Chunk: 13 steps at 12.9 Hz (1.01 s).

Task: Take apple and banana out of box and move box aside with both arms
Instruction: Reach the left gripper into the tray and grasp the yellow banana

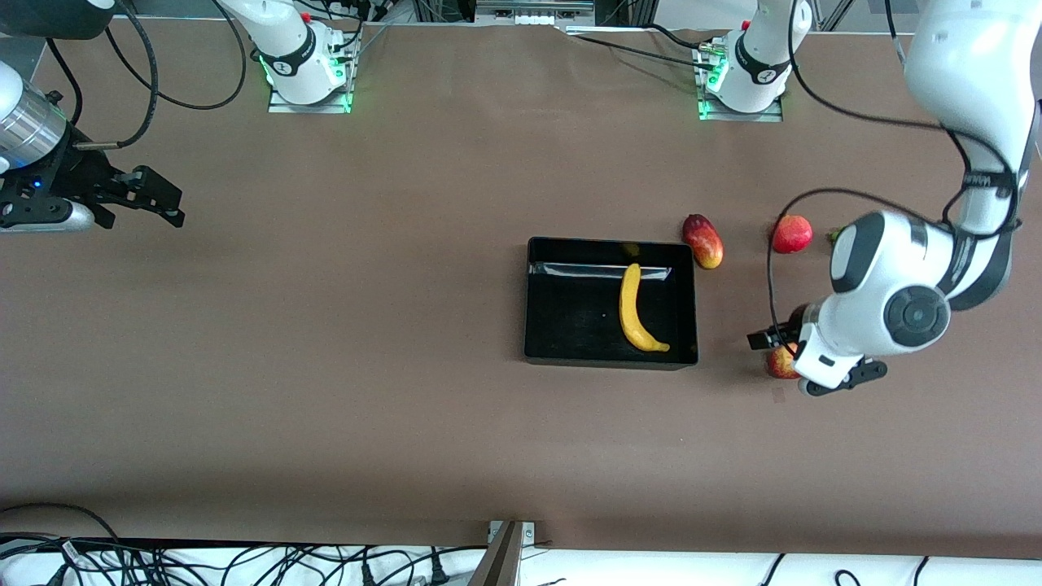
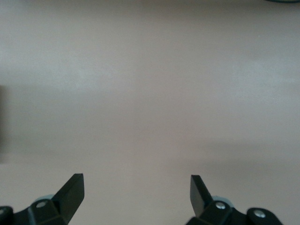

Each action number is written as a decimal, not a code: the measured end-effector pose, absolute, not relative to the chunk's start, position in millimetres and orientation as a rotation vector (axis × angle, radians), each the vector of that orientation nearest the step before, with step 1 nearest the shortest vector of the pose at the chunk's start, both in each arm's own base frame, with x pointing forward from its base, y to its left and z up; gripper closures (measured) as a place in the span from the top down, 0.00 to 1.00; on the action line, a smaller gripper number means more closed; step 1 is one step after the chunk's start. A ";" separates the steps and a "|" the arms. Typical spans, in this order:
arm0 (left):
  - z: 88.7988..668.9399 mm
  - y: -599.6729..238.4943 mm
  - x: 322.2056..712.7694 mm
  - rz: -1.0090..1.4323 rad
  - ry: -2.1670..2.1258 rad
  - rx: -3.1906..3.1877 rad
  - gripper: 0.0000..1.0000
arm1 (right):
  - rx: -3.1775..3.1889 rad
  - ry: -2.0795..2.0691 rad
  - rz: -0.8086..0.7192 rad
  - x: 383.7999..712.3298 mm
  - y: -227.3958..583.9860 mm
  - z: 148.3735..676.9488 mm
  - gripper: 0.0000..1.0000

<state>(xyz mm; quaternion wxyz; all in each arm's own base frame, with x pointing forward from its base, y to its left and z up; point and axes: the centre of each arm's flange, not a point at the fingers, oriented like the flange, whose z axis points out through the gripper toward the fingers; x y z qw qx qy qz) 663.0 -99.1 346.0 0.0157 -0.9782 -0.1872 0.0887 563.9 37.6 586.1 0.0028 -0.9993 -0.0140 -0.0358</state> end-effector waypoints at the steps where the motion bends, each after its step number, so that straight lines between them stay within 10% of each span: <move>1: 366.1 -134.3 653.3 0.255 -0.645 -3.034 1.00 | -3.134 -0.044 -0.112 563.9 37.6 586.1 1.00; 13: 182.5 -287.1 607.3 0.168 -0.810 -2.946 1.00 | -3.134 -0.044 -0.112 564.0 37.7 586.1 1.00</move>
